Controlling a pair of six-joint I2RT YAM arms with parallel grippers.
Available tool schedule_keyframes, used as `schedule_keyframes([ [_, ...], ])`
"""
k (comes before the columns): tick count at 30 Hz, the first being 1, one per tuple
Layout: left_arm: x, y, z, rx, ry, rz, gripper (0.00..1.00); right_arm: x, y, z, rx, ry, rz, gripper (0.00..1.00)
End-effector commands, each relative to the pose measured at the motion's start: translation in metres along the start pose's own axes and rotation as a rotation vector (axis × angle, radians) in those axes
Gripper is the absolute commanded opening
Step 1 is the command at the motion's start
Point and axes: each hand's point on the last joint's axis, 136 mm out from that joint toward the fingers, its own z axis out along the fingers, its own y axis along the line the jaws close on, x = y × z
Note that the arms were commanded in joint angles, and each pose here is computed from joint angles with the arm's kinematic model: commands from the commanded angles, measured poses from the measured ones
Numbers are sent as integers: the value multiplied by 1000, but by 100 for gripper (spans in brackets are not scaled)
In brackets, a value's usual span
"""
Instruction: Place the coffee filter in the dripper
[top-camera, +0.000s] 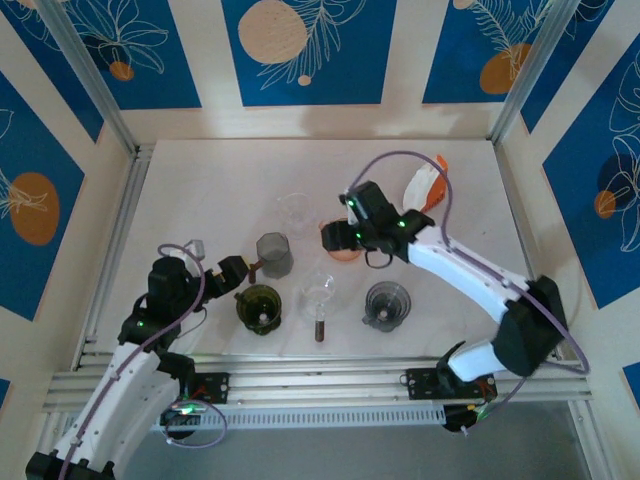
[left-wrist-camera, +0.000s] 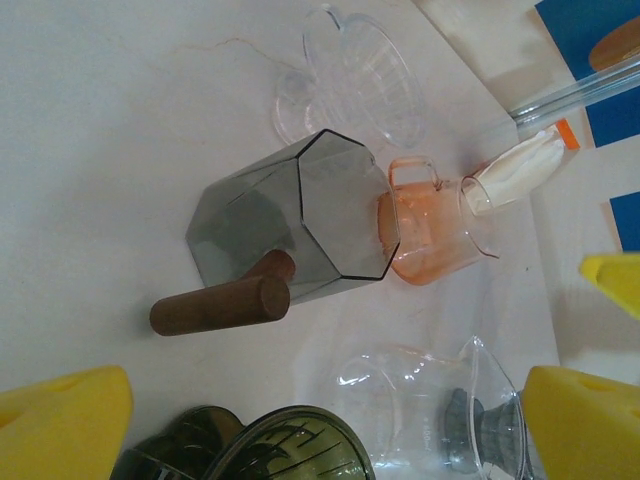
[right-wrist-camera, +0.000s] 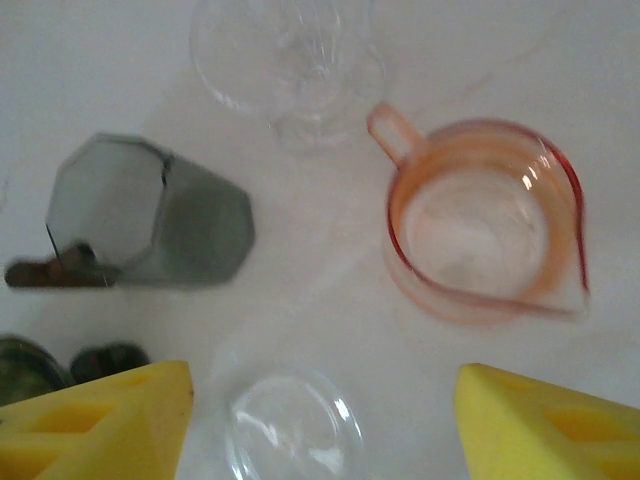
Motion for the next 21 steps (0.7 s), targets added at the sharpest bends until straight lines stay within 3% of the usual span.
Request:
schedule_keyframes([
  [1, 4, -5, -1, 21, 21, 10, 100, -33, 7, 23, -9, -3, -30, 66],
  [10, 8, -8, 1, 48, 38, -7, 98, -84, -6, 109, 51, 91, -8, 53],
  [21, 2, -16, 0, 68, 30, -1, 99, -84, -14, 156, 42, 169, 10, 44],
])
